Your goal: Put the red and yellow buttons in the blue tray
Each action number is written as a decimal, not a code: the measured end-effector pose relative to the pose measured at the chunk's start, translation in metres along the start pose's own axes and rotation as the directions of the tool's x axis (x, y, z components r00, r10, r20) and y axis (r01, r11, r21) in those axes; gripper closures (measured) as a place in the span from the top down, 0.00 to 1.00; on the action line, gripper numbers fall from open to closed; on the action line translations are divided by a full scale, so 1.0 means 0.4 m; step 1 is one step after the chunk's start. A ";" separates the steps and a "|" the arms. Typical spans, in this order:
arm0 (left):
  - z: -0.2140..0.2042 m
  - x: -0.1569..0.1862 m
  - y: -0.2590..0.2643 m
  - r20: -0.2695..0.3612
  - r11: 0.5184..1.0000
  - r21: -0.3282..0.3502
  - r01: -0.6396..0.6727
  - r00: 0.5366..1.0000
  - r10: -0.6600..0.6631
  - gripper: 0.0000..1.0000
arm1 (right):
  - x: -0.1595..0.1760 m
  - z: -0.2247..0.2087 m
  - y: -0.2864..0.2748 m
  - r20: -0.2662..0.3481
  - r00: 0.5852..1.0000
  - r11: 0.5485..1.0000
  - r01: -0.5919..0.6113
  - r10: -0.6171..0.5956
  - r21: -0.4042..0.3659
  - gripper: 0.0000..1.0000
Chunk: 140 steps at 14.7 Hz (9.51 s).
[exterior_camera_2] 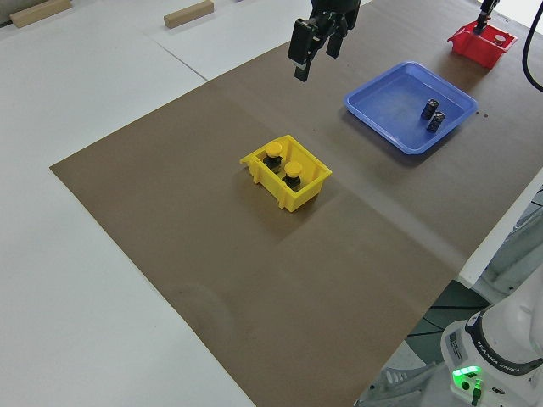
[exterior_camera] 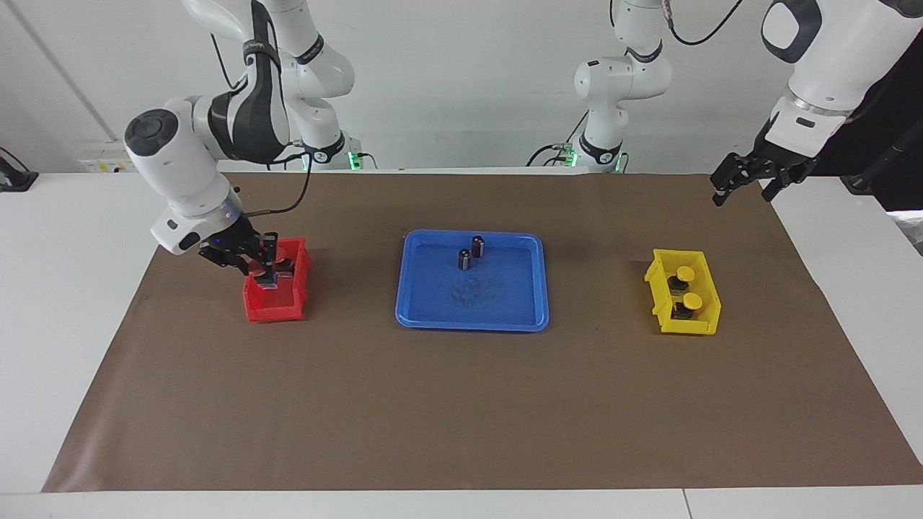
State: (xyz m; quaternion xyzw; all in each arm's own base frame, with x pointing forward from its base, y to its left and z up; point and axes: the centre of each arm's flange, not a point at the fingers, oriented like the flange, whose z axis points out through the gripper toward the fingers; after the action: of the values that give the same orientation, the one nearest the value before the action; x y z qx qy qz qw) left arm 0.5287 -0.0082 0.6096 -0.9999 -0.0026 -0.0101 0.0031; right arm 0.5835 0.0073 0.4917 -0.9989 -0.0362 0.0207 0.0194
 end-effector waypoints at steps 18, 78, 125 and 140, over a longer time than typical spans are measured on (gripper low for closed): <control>0.000 0.000 0.000 0.000 1.000 0.000 0.000 1.000 0.000 1.00 | 0.044 0.212 -0.923 -0.076 0.967 0.968 -0.237 0.244 0.087 0.41; 0.558 0.201 0.010 -0.031 0.998 -0.014 -0.060 0.998 0.060 0.83 | -0.254 0.311 0.047 -0.064 0.997 0.999 0.030 -0.032 -0.028 0.57; 0.616 -0.049 0.964 0.018 0.991 -0.079 -0.109 0.994 0.110 0.56 | -0.181 -0.018 0.031 -0.019 0.995 0.996 0.093 -0.093 -0.007 0.41; 0.288 0.220 0.099 0.021 0.999 -0.027 -0.022 1.000 0.022 1.00 | 0.026 0.152 -0.822 -0.073 0.985 0.988 -0.153 0.155 0.024 0.41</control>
State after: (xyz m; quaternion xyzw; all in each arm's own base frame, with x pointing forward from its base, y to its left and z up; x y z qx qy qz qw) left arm 0.6191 -0.0465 0.4959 -0.9999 0.0085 0.0007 -0.0103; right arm 0.5675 0.3381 0.4440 -0.9986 0.0420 -0.0147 0.0285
